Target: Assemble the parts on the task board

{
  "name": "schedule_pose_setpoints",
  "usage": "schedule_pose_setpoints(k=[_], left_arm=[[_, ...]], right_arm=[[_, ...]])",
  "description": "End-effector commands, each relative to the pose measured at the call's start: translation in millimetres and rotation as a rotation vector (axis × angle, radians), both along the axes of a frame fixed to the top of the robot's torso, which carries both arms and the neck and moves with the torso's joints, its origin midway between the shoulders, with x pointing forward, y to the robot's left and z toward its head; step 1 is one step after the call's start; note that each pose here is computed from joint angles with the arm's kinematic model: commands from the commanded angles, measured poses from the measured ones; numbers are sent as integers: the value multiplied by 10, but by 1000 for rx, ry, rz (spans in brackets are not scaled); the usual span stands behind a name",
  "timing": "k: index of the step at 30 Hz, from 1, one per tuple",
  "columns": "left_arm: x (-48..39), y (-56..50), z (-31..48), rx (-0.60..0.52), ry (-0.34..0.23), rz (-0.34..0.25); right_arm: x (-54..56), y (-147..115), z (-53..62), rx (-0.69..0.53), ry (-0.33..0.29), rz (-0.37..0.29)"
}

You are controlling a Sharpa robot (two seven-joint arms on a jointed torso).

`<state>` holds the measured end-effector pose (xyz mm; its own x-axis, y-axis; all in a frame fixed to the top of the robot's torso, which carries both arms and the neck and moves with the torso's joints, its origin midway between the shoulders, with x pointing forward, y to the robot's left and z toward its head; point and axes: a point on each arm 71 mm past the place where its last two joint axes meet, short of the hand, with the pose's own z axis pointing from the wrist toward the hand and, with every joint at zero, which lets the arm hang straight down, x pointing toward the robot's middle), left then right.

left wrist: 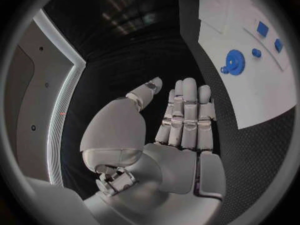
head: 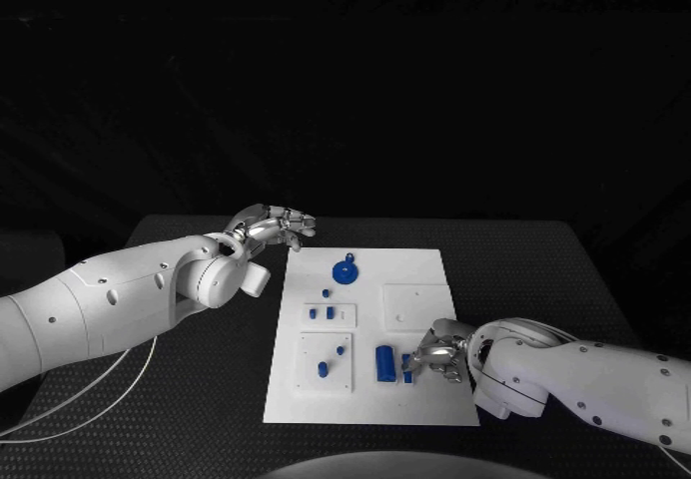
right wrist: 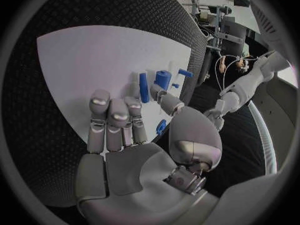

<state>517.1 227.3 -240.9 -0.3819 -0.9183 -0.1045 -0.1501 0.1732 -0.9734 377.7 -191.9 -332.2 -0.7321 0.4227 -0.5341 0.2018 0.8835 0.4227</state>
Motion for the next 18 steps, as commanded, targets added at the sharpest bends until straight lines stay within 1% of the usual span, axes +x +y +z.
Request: schedule_pose_setpoints(k=[1,13,15,18], left_arm=[[-4,-19,10,-12,-1,-12],[-4,-22,9,-12,0,-13],[-4,-23,9,-12,0,-13],[-3,-16,9,-11,0,-12]], right_arm=[[-19,37,-6,2,9,30],[-22,32,-7,-6,3,38],[-19,21,-4,-6,-3,36],[-8,5,16,3,-36,50]])
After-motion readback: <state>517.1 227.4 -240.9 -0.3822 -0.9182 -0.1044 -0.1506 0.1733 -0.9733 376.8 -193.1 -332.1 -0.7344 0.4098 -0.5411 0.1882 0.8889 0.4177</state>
